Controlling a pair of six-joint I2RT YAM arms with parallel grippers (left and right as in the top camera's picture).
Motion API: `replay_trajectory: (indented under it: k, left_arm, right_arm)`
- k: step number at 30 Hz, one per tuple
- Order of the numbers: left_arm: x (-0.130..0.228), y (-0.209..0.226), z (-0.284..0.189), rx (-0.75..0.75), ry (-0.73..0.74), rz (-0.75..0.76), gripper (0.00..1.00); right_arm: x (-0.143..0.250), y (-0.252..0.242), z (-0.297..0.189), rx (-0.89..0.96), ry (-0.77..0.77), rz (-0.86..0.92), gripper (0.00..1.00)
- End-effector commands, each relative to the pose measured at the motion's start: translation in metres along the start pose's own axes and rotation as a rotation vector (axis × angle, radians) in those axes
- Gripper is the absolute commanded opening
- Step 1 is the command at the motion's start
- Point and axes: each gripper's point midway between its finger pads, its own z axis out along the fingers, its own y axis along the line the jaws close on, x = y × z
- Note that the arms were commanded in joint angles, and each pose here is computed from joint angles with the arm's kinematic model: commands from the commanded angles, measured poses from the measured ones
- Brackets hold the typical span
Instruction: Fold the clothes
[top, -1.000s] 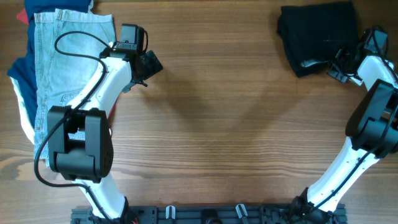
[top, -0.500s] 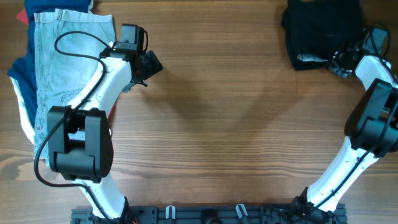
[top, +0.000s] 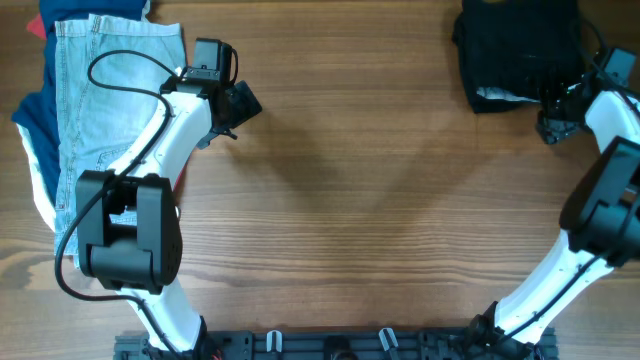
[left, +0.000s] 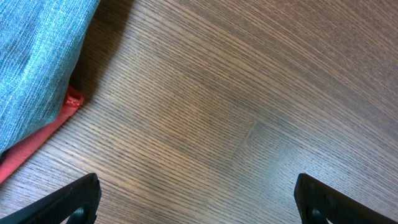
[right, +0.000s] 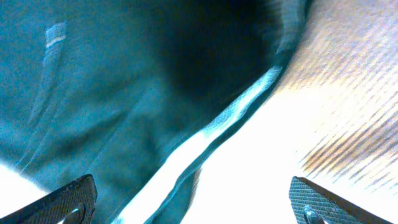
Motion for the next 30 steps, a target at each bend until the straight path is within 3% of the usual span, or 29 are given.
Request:
replay_trajectory:
  k: [1,4,7,12,30]
  left_arm:
    - [-0.008,-0.001,-0.010,0.004,-0.038,0.005,1.00]
    - [-0.008,-0.001,-0.010,0.004,-0.038,0.006,1.00]
    - [-0.008,-0.001,-0.010,0.004,-0.037,0.005,1.00]
    - [-0.008,-0.001,-0.010,0.004,-0.037,0.005,1.00]
    - [-0.007,0.006,-0.010,-0.027,-0.033,0.014,1.00]
  right_arm:
    - [0.016,0.106,-0.088,-0.350,-0.064,-0.461,1.00]
    - [0.036,0.164,-0.152,-0.490,-0.215,-0.814,1.00]
    - [0.041,0.192,-0.201,-0.455,-0.400,-0.969,1.00]
    - [0.034,0.200,-0.237,-0.378,-0.546,-0.968,1.00]
    - [0.040,0.191,-0.228,-0.355,-0.494,-0.956,1.00]
